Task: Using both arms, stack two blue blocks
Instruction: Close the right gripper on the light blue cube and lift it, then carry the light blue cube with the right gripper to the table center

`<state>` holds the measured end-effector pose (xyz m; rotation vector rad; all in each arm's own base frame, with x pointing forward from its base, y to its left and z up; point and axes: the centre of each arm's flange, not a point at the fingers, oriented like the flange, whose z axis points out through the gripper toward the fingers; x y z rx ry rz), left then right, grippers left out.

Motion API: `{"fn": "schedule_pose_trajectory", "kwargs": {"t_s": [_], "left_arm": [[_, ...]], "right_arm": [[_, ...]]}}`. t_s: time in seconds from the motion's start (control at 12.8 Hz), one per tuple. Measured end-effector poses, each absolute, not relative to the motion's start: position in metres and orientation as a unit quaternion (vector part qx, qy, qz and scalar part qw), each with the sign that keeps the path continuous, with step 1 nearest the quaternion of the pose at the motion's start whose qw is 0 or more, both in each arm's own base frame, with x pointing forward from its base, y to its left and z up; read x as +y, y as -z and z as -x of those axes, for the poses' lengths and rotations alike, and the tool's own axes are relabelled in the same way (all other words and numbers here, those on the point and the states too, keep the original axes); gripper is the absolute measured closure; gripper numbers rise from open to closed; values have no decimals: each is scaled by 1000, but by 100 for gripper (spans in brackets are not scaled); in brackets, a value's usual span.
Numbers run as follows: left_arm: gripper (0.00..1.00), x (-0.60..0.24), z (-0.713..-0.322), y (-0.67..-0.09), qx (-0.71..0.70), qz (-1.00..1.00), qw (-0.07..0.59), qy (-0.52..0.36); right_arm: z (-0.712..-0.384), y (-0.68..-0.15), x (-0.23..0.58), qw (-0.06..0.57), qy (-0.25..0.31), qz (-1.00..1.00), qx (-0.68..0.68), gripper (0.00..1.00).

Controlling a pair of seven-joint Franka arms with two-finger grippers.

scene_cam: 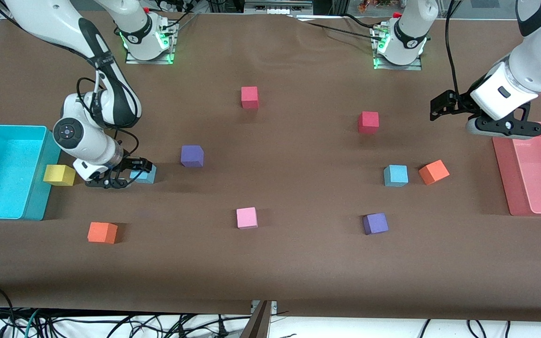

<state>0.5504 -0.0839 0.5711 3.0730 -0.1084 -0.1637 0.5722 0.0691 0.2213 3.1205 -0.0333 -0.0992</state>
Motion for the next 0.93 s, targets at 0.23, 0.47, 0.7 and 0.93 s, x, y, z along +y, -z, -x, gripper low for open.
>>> {"fn": "schedule_pose_trajectory", "kwargs": {"t_s": [0.23, 0.47, 0.7, 0.93], "left_arm": [[0, -84, -550, -571, -35, -997, 31, 53], [0, -84, -550, -571, -35, -997, 31, 53], [0, -84, -550, -571, -35, -997, 31, 53], [0, -84, -550, -571, -35, -997, 31, 53]], "right_arm": [[-570, -205, 74, 9, 41, -999, -7, 0], [-569, -203, 78, 9, 42, -999, -3, 17], [-570, -204, 83, 9, 43, -999, 2, 43], [-579, -219, 102, 9, 52, -998, 16, 43]]}}
